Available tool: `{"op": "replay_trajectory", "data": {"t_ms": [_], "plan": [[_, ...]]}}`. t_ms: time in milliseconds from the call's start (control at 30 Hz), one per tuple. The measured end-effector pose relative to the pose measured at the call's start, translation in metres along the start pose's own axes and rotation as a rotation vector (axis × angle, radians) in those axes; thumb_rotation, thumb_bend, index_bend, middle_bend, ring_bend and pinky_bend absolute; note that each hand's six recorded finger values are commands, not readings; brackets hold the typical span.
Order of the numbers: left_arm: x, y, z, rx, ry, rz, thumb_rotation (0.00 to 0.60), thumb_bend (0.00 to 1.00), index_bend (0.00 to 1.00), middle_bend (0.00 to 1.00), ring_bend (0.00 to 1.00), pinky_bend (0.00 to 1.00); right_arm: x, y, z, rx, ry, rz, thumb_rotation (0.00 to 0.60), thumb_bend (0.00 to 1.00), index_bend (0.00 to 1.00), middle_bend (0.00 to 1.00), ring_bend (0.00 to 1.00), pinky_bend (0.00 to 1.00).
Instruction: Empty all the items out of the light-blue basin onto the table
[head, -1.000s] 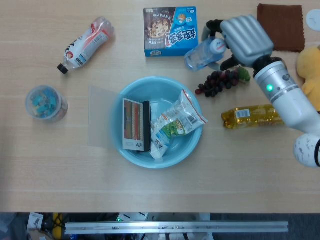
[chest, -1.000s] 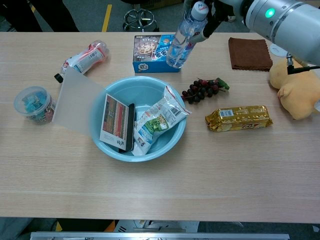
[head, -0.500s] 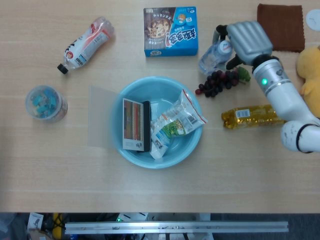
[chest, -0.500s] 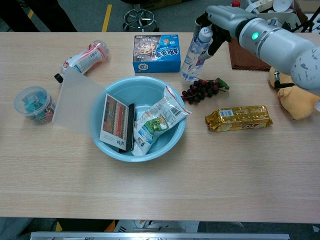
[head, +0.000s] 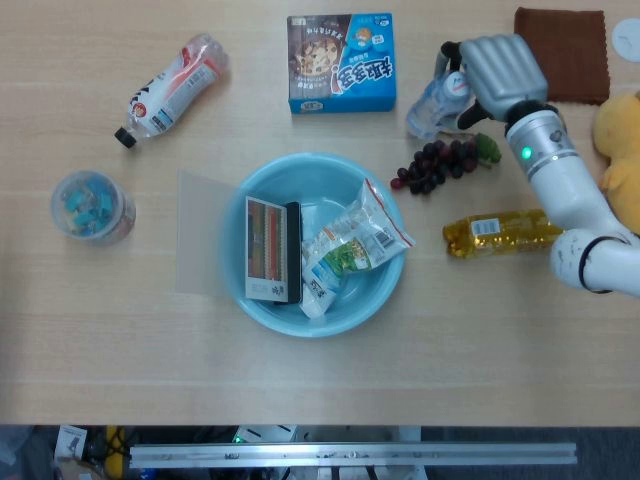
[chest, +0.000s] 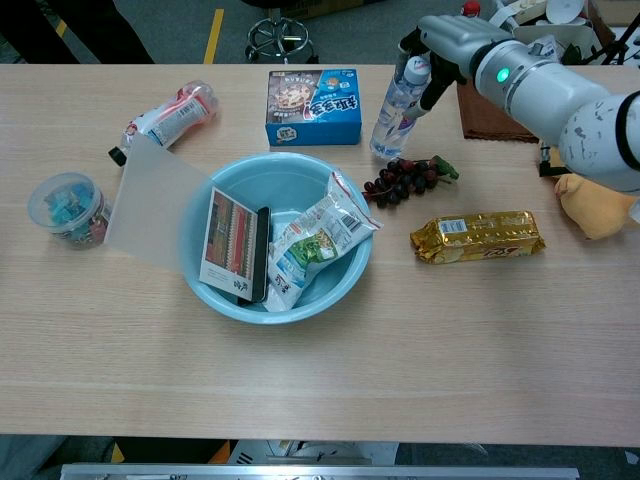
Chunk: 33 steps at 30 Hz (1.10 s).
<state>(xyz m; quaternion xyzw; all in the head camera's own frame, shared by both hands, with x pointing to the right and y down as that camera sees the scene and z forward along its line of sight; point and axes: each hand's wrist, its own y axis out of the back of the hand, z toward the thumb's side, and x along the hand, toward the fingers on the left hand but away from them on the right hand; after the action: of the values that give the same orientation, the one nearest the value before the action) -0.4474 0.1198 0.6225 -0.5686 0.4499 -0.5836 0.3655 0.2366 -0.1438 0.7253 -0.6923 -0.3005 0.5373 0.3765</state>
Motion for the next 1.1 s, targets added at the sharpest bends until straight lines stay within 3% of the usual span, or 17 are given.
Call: {"op": "replay_trajectory", "data": {"t_ms": [233,433,633,1100], "plan": [[0.0,-0.001,0.002,-0.001,-0.001,0.0,0.6,0.31,0.13,0.23,0.19,0.17,-0.001,-0.005,-0.005,0.012,-0.016,0.024,0.6,0.31,0.58,0.52,0.57,0.75],[-0.001,-0.001,0.001,0.002,0.005,-0.003,0.6,0.31,0.13,0.23,0.19,0.17,-0.001,-0.008,-0.005,0.006,-0.007,0.052,0.6,0.3,0.31,0.34,0.36,0.58],[-0.001,0.0,0.002,0.002,0.002,0.0,0.6,0.31,0.13,0.23,0.19,0.17,0.001,-0.006,-0.007,0.0,0.002,0.051,0.6,0.3,0.14,0.23,0.26,0.5],[0.003,0.009,0.006,0.02,-0.024,0.022,0.6,0.31,0.13,0.23,0.19,0.17,0.031,0.024,-0.002,-0.024,0.076,-0.032,0.6,0.3,0.12,0.23,0.24,0.49]]}}
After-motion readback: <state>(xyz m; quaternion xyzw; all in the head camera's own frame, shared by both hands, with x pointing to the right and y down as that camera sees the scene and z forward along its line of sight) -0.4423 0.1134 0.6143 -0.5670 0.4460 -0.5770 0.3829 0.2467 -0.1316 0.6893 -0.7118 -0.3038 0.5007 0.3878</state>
